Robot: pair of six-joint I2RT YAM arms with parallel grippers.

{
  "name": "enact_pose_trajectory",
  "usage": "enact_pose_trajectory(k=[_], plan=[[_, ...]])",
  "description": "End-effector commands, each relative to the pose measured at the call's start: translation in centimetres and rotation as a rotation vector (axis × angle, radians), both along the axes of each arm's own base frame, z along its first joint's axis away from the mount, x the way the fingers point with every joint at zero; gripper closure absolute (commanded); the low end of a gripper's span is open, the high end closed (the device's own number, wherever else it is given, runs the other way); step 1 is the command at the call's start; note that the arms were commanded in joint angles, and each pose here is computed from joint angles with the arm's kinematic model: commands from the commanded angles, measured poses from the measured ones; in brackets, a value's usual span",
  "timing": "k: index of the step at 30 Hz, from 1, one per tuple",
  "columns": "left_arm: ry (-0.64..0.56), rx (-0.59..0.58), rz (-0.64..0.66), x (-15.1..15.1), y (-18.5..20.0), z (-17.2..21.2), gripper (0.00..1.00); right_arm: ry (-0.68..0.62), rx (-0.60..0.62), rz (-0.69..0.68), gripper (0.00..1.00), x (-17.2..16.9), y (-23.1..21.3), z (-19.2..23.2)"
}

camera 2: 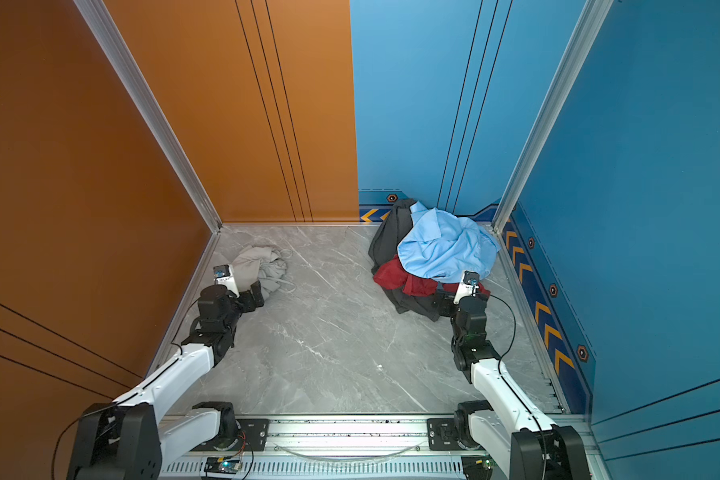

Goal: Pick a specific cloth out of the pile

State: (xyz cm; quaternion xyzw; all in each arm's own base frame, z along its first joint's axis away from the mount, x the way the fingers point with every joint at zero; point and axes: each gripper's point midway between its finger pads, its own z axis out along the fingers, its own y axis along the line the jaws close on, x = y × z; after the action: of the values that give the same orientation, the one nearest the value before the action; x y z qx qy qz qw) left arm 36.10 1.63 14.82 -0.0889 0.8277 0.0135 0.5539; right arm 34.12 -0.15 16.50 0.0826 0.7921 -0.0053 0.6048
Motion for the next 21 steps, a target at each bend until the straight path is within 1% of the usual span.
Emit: enact_pose_trajectory(k=[1, 7, 9, 12, 17, 21], plan=[[-0.071, 0.054, -0.002, 0.9, 0.1, 0.8, 0.02, -0.032, -0.039, -0.039, 0.0, 0.4, -0.9, -0.1], [-0.071, 0.078, -0.019, 1.1, 0.0, -0.4, 0.02, -0.006, -0.047, -0.053, 0.0, 0.4, -1.1, -2.5], [-0.052, 0.096, -0.014, 1.1, 0.3, -1.0, 0.02, 0.0, -0.044, -0.057, 0.0, 0.3, -1.2, -3.5], [-0.021, 0.118, -0.01, 1.1, 0.4, -2.2, 0.02, 0.002, -0.052, -0.049, 0.0, 0.5, -1.0, -3.8], [-0.009, 0.118, -0.004, 1.5, 0.5, -3.4, 0.02, -0.02, -0.058, -0.066, 0.0, 0.6, -1.3, -3.5], [-0.012, 0.107, 0.014, 1.8, 1.0, -3.5, 0.02, -0.025, -0.065, -0.055, 0.0, 1.2, -1.1, -3.6]])
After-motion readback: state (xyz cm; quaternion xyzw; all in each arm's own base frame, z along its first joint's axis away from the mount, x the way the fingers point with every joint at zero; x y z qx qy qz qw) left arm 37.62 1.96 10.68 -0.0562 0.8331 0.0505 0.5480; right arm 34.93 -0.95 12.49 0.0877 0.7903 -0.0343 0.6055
